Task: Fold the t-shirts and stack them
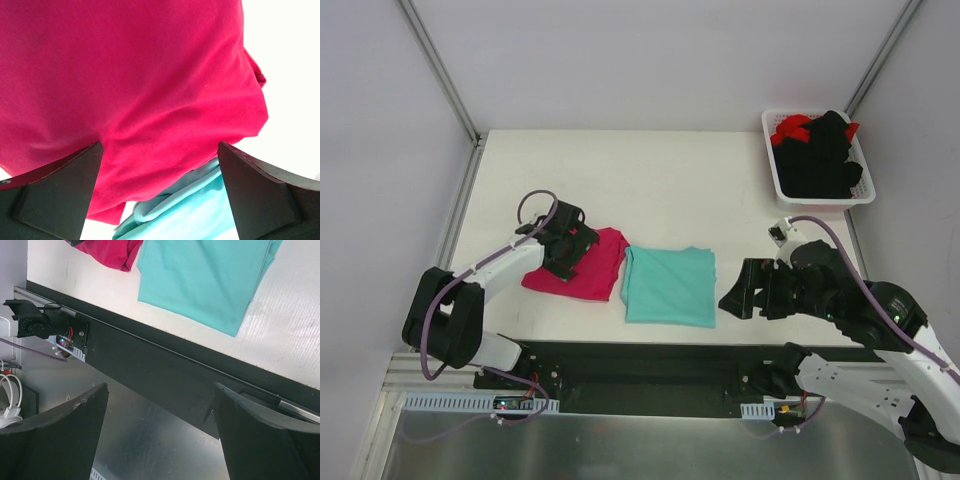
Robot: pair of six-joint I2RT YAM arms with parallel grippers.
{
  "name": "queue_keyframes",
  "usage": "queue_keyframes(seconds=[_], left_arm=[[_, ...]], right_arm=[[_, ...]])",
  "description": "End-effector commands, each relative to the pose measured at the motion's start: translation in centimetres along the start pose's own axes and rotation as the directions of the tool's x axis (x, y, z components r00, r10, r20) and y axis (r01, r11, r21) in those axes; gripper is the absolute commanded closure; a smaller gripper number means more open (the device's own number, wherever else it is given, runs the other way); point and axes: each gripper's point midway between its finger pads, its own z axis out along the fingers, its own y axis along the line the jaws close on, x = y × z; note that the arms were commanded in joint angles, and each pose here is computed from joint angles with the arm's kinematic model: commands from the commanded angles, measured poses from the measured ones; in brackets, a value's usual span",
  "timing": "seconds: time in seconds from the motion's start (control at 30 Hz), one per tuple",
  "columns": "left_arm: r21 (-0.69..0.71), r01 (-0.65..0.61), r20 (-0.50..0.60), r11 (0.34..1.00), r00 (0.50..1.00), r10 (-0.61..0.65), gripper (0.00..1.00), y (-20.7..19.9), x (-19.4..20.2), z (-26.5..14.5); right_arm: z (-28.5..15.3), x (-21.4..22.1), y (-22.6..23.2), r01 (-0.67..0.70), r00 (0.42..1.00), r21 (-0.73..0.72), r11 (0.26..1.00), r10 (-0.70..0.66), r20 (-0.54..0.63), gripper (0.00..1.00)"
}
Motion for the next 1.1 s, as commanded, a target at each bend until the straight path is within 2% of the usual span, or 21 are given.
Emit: queue_keyframes(seconds=[0.0, 0.6, 0.9, 1.07], left_arm=[[-0.043, -0.007, 0.003, 0.999, 1.000, 0.007, 0.01, 0.2, 1.0, 0.4], [-0.040, -0.033, -0.043, 0.999, 0.999, 0.031, 0.01, -2.6, 5.4, 2.7], [-0.018, -0.082, 0.045, 0.997, 0.996, 0.082, 0.01, -2.5, 3.2, -0.3], [-0.013, -0.154, 0.101, 0.988, 0.983, 0.154, 0.01, -3.0, 1.5, -3.4]], right_arm=[[-0.2, -0.7, 0.8, -0.004, 1.000, -0.011, 1.000, 0.004, 0.007, 0.13], [-0.7, -0.8, 0.2, 0.005, 1.000, 0.022, 1.000, -0.005, 0.013, 0.11], [0.6, -0.7, 0.3, -0.001, 1.000, 0.023, 1.000, 0.001, 0.003, 0.11], [1.5, -1.1, 0.3, 0.009, 1.000, 0.035, 0.999, -0.010, 0.008, 0.10]])
